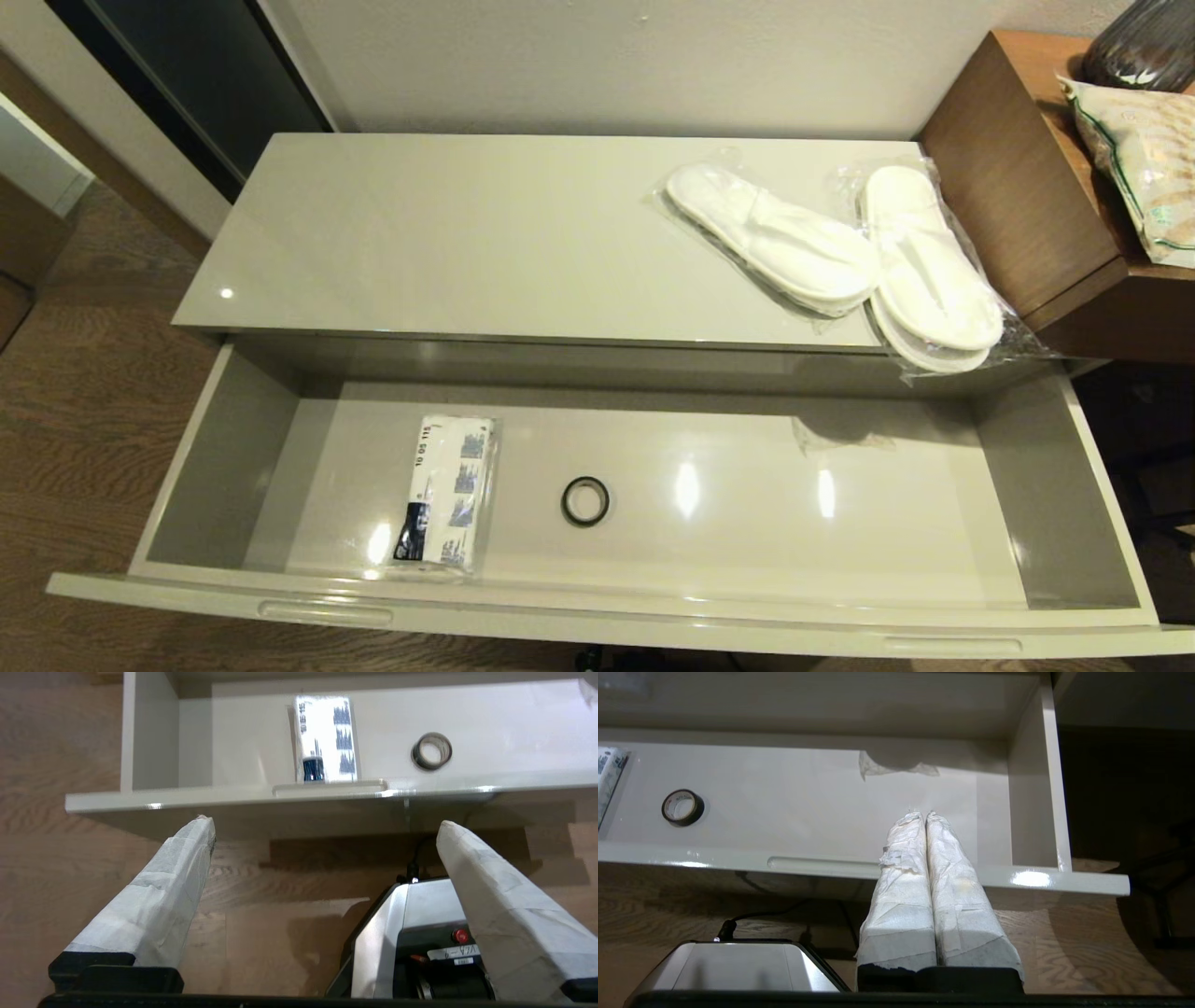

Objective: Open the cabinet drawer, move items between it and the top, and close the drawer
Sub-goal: Take out the tissue from the drawer

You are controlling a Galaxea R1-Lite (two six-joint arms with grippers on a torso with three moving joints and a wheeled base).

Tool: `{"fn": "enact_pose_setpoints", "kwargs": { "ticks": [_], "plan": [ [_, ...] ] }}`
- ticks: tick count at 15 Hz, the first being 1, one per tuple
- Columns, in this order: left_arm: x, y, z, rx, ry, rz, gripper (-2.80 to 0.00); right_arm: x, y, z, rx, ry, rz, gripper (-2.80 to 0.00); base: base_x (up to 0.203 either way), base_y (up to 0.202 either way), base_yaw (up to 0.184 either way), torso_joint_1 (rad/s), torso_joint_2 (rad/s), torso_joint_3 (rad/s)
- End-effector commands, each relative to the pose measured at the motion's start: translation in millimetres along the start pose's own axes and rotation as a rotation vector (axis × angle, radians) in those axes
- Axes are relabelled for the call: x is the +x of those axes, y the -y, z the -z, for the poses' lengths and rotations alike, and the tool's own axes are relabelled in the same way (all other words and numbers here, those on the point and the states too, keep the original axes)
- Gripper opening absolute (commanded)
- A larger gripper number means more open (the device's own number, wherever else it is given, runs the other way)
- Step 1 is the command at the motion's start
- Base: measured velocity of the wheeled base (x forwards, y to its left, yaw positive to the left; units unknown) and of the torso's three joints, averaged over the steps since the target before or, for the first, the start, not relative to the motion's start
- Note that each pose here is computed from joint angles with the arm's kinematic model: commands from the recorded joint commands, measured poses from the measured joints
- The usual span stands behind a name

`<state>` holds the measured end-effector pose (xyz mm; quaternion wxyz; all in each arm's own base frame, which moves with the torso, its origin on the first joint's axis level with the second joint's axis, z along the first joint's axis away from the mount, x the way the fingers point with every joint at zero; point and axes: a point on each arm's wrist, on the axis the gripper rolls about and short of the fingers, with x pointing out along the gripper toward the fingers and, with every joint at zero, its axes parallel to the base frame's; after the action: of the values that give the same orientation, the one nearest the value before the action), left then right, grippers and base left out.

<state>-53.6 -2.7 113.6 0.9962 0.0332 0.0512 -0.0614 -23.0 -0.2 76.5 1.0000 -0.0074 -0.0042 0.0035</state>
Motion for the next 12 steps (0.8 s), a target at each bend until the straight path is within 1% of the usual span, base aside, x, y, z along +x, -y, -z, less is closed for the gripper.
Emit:
{"fn": "enact_pose_setpoints", "kwargs": {
  "ticks": [1, 6, 8, 9, 10, 11, 12],
  "plan": [
    [-1.9, 0.1, -2.6, 0.001, 0.012, 0.004, 0.00, -0.1, 0.0, 0.0, 0.000, 0.002, -0.001, -2.80, 0.083, 0.000, -0.004, 0.002, 0.00, 0.003],
    [-6.3, 0.1, -10.2, 0.013, 0.041, 0.002, 0.00, 0.0, 0.0, 0.0, 0.000, 0.001, -0.001, -2.80, 0.184, 0.000, 0.001, 0.002, 0.00, 0.000],
    [-7.6, 0.2, -11.6, 0.052, 0.051, 0.001, 0.00, -0.1, 0.0, 0.0, 0.000, 0.002, -0.001, -2.80, 0.197, 0.000, 0.002, 0.003, 0.00, 0.007],
    [-6.9, 0.1, -10.5, 0.064, 0.046, -0.002, 0.00, -0.1, 0.0, 0.0, 0.000, 0.002, -0.001, -2.80, 0.186, 0.000, 0.000, 0.005, 0.00, 0.002],
    [-5.8, 0.1, -8.8, 0.063, 0.037, -0.002, 0.00, -0.1, 0.0, 0.0, 0.000, 0.002, -0.001, -2.80, 0.181, 0.000, 0.001, 0.005, 0.01, 0.002],
    [-4.2, 0.0, -7.3, 0.061, 0.015, -0.002, 0.00, -0.1, 0.0, 0.0, 0.000, 0.002, -0.001, -2.80, 0.134, 0.000, 0.001, 0.007, 0.00, -0.001],
    [-3.7, 0.2, -2.7, 0.056, -0.025, 0.000, 0.00, -0.1, 0.0, 0.0, 0.000, 0.003, -0.001, -2.80, 0.000, 0.000, 0.000, 0.000, 0.00, 0.000]
  ]
}}
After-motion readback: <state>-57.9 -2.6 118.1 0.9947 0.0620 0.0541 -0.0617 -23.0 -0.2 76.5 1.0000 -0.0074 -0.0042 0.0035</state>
